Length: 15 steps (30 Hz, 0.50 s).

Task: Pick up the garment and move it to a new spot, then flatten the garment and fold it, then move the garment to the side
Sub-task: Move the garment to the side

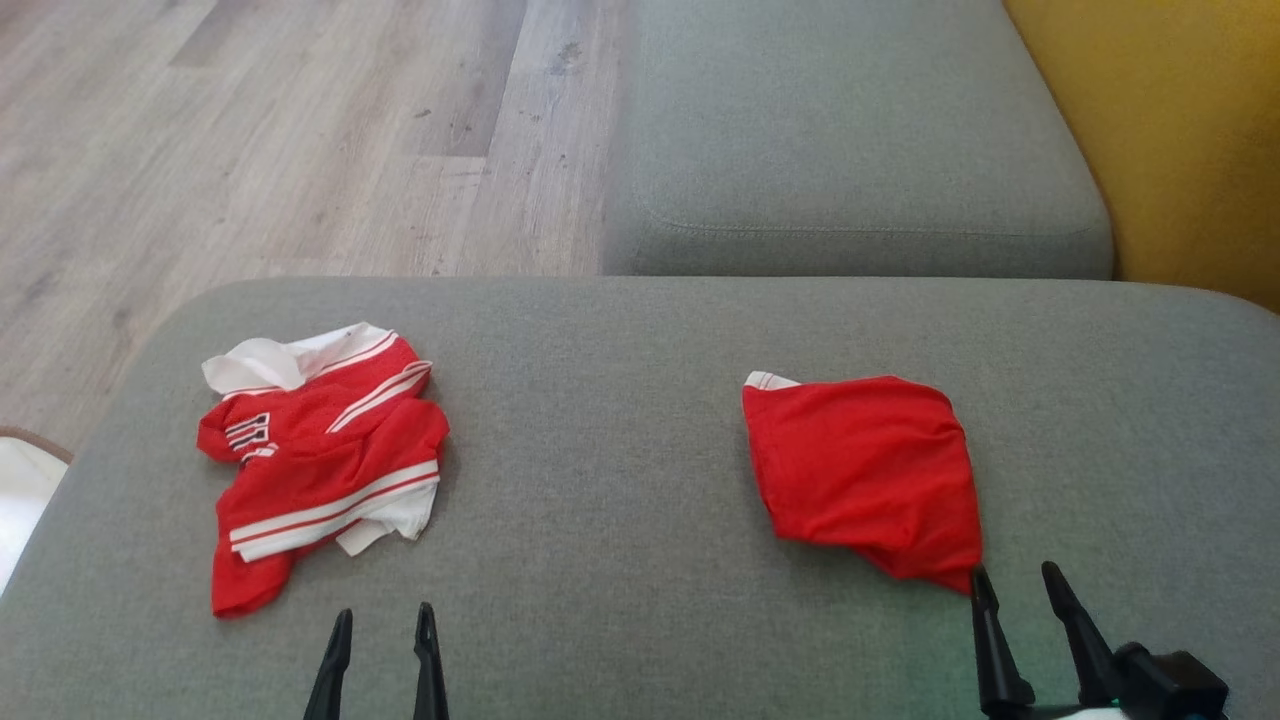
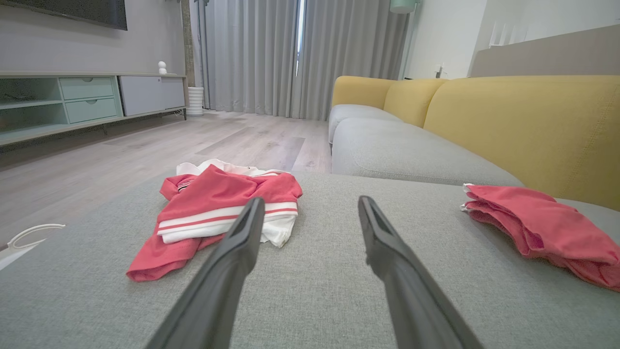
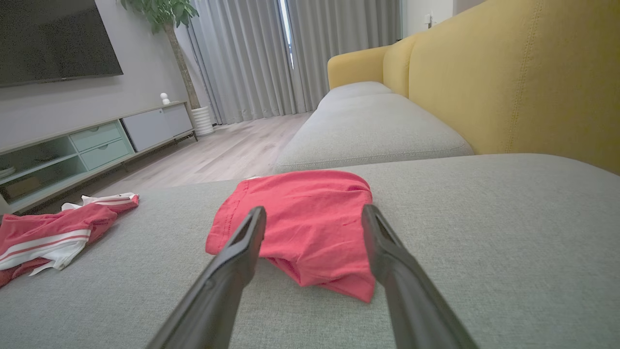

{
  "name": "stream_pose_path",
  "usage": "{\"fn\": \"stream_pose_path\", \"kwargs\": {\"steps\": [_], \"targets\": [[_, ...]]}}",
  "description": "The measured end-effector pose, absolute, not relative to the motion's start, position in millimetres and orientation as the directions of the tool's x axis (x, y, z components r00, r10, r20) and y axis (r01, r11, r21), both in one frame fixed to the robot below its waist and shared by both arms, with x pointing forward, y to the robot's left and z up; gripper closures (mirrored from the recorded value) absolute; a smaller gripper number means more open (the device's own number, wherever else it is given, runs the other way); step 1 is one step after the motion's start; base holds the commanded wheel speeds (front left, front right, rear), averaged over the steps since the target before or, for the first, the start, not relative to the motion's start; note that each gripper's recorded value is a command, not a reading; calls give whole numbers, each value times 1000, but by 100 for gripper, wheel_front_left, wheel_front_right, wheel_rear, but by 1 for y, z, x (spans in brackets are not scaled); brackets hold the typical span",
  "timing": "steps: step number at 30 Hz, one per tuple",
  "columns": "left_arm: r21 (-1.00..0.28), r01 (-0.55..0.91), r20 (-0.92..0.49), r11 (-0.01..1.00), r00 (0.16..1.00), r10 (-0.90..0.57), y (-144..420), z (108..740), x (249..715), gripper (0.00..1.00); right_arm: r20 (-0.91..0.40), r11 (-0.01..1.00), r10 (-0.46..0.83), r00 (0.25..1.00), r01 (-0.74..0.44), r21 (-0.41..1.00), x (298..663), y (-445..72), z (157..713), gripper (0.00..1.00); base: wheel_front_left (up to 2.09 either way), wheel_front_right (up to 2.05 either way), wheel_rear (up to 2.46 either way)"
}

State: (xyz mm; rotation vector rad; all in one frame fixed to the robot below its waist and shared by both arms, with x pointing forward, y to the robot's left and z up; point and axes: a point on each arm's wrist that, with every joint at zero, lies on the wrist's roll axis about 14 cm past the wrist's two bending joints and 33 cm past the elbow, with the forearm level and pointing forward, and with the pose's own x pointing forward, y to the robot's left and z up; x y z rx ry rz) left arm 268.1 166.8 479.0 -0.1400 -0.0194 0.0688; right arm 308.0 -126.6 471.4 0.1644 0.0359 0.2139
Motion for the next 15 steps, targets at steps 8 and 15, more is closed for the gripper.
{"fn": "stream_pose_path", "kwargs": {"steps": [8, 15], "targets": [[-130, -70, -17, 989, 998, 68, 167, 472, 271, 0, -84, 962, 211, 974, -192, 193, 309, -127, 452, 0, 0, 0, 0], [-129, -52, -67, 990, 997, 44, 160, 461, 279, 0, -141, 956, 229, 963, -195, 220, 344, -125, 437, 0, 0, 0, 0]]}}
